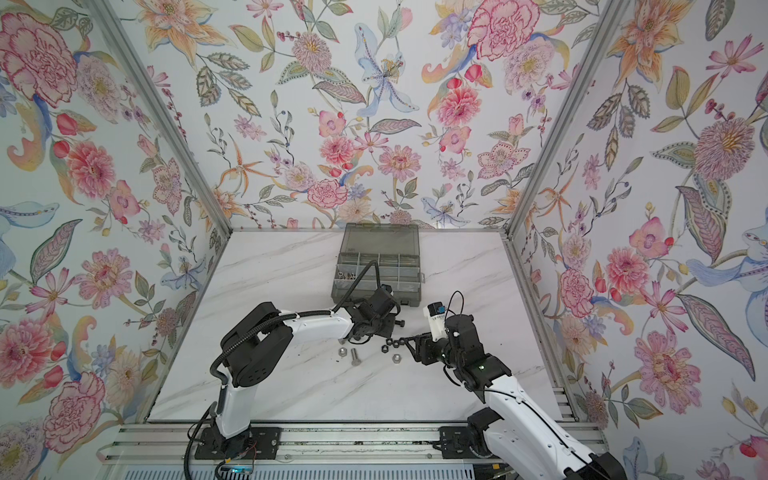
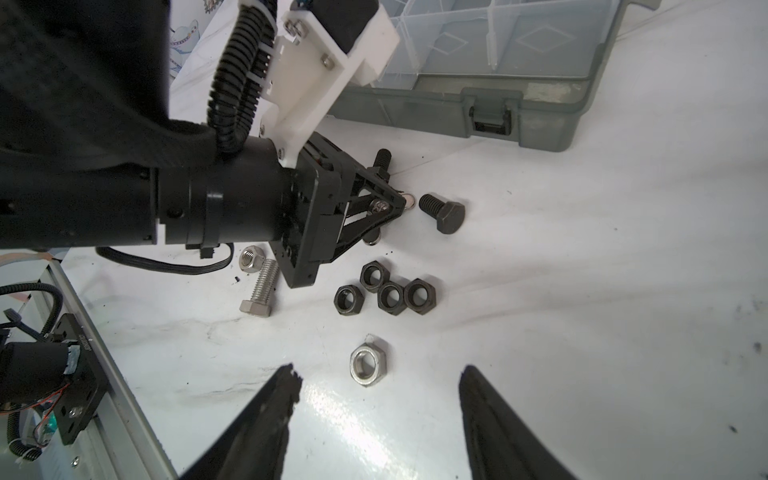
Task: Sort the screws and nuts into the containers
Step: 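Carry the wing nut with the left gripper into the wing nut compartment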
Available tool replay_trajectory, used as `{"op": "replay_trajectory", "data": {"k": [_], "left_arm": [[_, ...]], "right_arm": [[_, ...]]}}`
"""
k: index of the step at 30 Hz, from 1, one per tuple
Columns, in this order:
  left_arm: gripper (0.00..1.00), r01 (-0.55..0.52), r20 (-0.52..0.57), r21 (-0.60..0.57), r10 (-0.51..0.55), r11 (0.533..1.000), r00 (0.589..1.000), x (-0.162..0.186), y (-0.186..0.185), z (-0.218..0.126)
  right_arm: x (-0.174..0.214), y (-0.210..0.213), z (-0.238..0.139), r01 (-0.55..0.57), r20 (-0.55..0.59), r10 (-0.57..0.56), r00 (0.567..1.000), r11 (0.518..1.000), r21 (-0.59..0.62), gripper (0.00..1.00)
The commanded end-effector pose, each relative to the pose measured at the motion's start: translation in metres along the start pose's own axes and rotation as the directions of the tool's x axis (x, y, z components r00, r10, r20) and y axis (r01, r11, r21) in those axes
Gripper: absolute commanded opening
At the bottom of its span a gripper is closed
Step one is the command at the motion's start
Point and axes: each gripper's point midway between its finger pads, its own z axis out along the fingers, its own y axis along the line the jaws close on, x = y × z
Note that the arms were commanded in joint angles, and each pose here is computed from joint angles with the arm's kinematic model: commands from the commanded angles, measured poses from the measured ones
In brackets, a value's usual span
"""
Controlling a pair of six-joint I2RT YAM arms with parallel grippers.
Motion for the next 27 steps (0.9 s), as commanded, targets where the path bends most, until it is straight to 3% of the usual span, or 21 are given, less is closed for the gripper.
{"op": "replay_trajectory", "data": {"k": [1,11,19,27], "left_arm": [[0.09,-0.052,-0.071,-0.056,0.048,0.997,0.996,0.024,0.010,0.007],[0.03,-0.027,0.054,-0.049,0.030,0.998,0.998,-0.003,0.017,-0.029],[0.03,0.041,0.212,0.073,-0.056,0.996,0.976,-0.051,0.030,-0.088],[0.03,0.083,0.329,0.124,-0.120,0.989,0.937,-0.110,0.081,-0.112]], "right_arm": [[0.004,-0.006,0.001,-0.016,-0.008,0.017,1.000,1.000,0.024,0.65],[0.003,-0.004,-0.001,-0.019,-0.003,0.020,1.000,1.000,0.018,0.65],[-0.003,0.001,-0.005,-0.012,0.021,0.012,1.000,1.000,-0.002,0.65],[-0.003,0.001,-0.001,-0.027,0.006,0.027,1.000,1.000,-0.007,0.65]]}}
